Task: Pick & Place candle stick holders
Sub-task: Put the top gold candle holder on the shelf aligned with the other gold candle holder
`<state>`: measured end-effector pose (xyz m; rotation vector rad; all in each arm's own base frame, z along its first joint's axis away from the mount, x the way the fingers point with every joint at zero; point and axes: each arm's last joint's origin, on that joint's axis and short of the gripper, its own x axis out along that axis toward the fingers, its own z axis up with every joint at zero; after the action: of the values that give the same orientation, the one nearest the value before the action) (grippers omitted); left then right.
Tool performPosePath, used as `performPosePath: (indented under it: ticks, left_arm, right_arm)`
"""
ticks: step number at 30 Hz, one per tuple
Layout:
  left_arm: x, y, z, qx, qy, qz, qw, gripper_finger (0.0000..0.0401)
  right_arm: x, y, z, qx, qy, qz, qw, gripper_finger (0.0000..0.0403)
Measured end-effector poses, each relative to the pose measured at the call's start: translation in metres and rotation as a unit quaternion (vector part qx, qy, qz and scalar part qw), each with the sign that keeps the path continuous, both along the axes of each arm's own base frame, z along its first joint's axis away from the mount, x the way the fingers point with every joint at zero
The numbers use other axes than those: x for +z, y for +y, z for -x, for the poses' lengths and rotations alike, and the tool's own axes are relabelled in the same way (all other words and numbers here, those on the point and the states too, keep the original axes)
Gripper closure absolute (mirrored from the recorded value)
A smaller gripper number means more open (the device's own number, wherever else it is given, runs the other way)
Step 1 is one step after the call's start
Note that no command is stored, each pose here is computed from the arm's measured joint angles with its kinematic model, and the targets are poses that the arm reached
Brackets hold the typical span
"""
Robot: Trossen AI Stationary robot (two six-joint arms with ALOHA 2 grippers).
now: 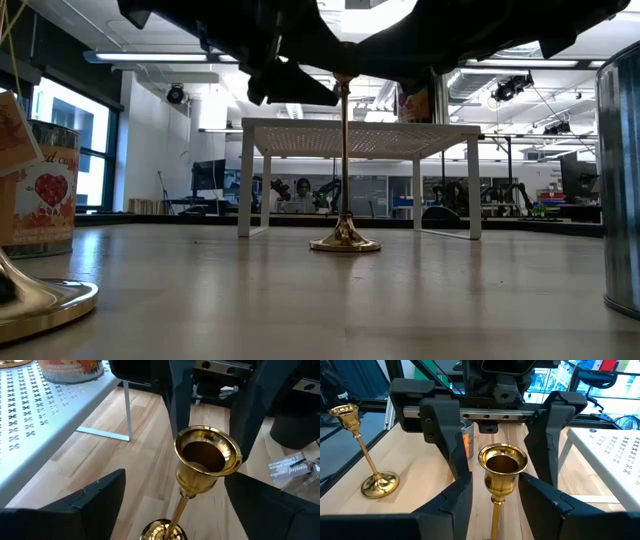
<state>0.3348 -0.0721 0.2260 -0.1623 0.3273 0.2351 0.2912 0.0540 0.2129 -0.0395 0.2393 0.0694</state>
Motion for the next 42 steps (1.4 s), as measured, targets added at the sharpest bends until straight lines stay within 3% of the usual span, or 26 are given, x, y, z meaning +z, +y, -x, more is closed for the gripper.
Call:
performPosePath:
  ticks: [11, 20, 32, 42]
  left_arm:
    - [0.000, 0.000, 0.000, -0.001, -0.001, 0.000, 1.000, 0.0223]
    - [0.002, -0.001, -0.001, -0.019, -0.007, -0.009, 1.000, 0.0302]
    - [0.002, -0.001, -0.001, -0.018, -0.006, -0.010, 1.000, 0.0307]
    - [0.017, -0.001, 0.005, -0.035, -0.027, 0.005, 0.999, 0.0307]
  right_arm:
    - [0.000, 0.000, 0.000, -0.002, -0.002, 0.001, 1.000, 0.0249]
    - [0.000, 0.000, 0.000, -0.001, -0.002, 0.000, 1.000, 0.0249]
    - [0.000, 0.000, 0.000, -0.001, -0.002, 0.001, 1.000, 0.0249]
    - [0.003, 0.011, 0.003, -0.029, -0.016, 0.087, 0.996, 0.0249]
